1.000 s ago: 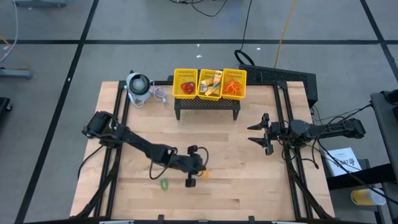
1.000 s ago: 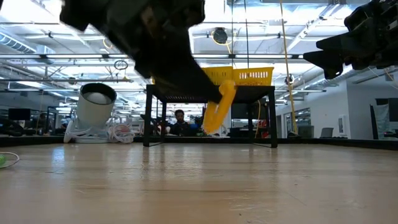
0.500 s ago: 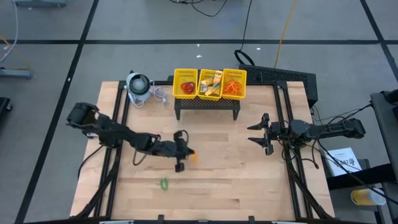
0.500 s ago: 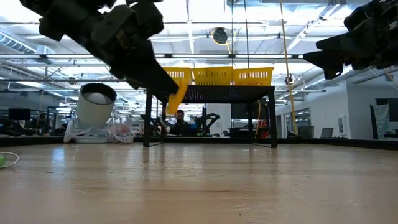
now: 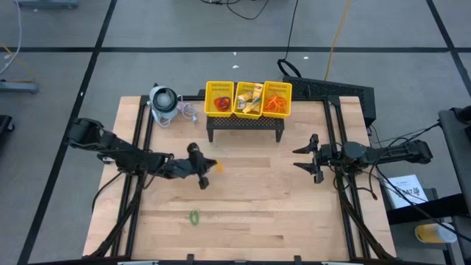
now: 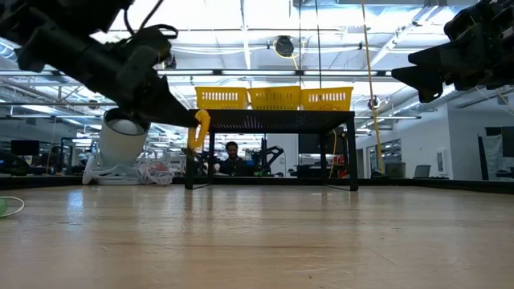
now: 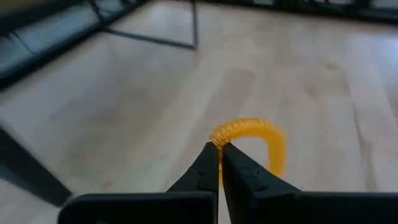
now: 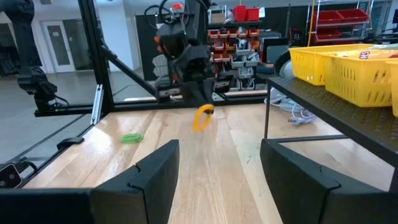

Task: Pick & Place Office Desk Supplies
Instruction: Put the yellow spring keychain into the left yellow bin on the shelf

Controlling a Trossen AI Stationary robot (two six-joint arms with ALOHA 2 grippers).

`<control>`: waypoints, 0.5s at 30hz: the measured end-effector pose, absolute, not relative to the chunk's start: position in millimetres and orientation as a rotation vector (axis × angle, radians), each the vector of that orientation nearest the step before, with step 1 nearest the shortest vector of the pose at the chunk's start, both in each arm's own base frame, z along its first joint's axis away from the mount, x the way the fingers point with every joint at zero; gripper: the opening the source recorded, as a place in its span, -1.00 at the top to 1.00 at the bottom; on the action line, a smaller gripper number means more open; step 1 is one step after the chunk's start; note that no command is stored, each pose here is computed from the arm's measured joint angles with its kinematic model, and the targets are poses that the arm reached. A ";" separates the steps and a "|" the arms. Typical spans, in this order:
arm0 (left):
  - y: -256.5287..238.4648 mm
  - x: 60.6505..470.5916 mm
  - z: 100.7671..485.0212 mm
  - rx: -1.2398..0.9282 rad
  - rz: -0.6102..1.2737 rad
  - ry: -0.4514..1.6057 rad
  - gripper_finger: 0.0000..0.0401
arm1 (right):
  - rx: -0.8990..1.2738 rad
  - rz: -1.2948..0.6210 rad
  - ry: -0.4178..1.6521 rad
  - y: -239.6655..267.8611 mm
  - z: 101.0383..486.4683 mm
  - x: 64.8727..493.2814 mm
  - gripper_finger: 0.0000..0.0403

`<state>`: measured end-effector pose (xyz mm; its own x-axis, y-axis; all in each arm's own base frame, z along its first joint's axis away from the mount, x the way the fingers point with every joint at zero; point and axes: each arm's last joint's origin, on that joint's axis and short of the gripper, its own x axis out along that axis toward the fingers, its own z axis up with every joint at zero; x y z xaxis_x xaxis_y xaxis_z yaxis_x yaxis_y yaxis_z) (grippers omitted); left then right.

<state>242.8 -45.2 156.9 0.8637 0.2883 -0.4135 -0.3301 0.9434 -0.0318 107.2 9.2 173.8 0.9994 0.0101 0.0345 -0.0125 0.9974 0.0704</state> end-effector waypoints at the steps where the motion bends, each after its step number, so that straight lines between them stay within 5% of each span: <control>1: -44.0 240.3 156.3 -0.104 0.350 0.394 0.97 | 0.071 0.011 -0.035 9.2 173.9 107.2 -0.07; 15: -29.5 222.0 156.1 -0.064 0.844 0.150 0.97 | 0.071 0.011 -0.034 9.1 173.8 107.2 -0.07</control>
<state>222.0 -29.5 156.1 0.6548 0.7393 -0.1572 -0.7482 0.6634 0.0032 107.2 9.1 173.8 0.9994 0.0099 0.0345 -0.0123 0.9974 0.0704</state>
